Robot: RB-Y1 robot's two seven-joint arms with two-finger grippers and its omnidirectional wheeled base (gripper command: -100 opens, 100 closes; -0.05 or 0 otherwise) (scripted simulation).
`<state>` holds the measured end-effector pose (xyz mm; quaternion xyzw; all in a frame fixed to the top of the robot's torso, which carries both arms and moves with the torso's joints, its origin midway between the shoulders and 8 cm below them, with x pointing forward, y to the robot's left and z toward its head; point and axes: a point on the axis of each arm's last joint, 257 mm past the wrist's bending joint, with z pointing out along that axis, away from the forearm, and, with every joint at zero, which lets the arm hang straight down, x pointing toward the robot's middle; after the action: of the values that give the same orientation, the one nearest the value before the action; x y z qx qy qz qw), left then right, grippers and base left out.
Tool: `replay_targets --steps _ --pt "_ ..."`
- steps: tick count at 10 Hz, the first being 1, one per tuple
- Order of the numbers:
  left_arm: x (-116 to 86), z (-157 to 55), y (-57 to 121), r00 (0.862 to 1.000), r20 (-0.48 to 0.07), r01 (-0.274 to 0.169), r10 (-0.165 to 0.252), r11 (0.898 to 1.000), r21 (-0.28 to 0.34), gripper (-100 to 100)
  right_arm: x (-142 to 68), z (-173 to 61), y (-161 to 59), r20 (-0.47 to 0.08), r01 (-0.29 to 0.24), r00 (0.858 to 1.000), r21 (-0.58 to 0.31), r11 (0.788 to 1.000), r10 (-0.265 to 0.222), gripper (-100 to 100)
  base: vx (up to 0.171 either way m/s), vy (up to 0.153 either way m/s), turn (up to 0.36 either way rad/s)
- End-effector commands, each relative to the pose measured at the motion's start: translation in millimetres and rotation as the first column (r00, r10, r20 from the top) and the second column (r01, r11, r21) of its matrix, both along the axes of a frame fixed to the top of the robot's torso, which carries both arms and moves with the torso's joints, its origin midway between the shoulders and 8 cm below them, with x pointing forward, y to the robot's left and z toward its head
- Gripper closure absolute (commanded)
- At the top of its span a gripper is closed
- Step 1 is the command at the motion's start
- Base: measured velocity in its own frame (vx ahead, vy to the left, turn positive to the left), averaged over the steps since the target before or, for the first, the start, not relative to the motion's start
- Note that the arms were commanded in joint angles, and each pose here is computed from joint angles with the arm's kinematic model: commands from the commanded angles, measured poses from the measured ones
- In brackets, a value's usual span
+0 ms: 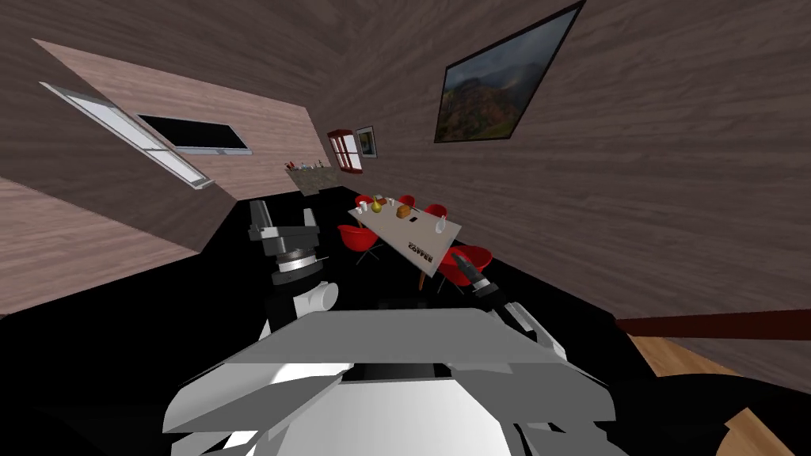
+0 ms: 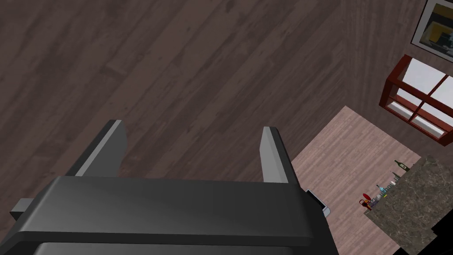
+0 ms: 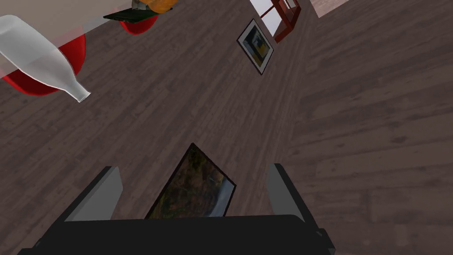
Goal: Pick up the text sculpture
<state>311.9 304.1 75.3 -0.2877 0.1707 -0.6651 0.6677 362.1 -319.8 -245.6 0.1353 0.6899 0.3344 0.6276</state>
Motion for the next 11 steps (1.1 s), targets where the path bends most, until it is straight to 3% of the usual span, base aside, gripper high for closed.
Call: replay_targets --steps 1,2,3,5,6,7,9,10,11 --pt "0.0 0.0 0.0 1.0 0.0 0.0 0.0 1.0 0.0 0 -7.2 -24.2 -17.8 -0.063 -0.01 0.998 -0.085 0.996 0.005 -100 0.02 0.012 0.282" --pt "0.0 0.0 0.0 1.0 0.0 0.0 0.0 1.0 0.0 0 -10.8 -36.8 -26.6 -0.091 0.003 0.996 -0.09 0.996 -0.011 -100 0.021 0.005 0.129" --pt "0.0 0.0 0.0 1.0 0.0 0.0 0.0 1.0 0.0 0 -18.0 -52.8 -34.5 -0.133 -0.021 0.991 -0.162 0.987 0.0 -100 0.027 0.014 0.23" --pt "0.0 0.0 0.0 1.0 0.0 0.0 0.0 1.0 0.0 0 -22.8 -65.5 -43.6 -0.16 -0.008 0.987 -0.165 0.986 -0.019 -100 0.017 0.009 0.051" --pt "0.0 0.0 0.0 1.0 0.0 0.0 0.0 1.0 0.0 0 -35.5 -89.3 -59.1 -0.221 -0.029 0.975 -0.236 0.971 -0.025 -100 0.021 0.025 0.234" --pt "0.0 0.0 0.0 1.0 0.0 0.0 0.0 1.0 0.0 0 -37.3 -92.8 -61.9 -0.229 -0.025 0.973 -0.237 0.971 -0.031 -100 0.027 0.016 0.154" --pt "0.0 0.0 0.0 1.0 0.0 0.0 0.0 1.0 0.0 0 -63.8 -129.6 -91.9 -0.331 -0.074 0.943 -0.344 0.936 -0.047 -100 0.049 0.042 0.383" --pt "0.0 0.0 0.0 1.0 0.0 0.0 0.0 1.0 0.0 0 -72.8 -142.3 -100.9 -0.36 -0.077 0.931 -0.361 0.929 -0.063 -100 0.066 0.028 0.09" --pt "0.0 0.0 0.1 1.0 0.0 0.0 0.0 1.0 0.0 0 -90.1 -160.1 -118.1 -0.411 -0.105 0.908 -0.404 0.909 -0.078 -100 0.065 0.037 0.209"
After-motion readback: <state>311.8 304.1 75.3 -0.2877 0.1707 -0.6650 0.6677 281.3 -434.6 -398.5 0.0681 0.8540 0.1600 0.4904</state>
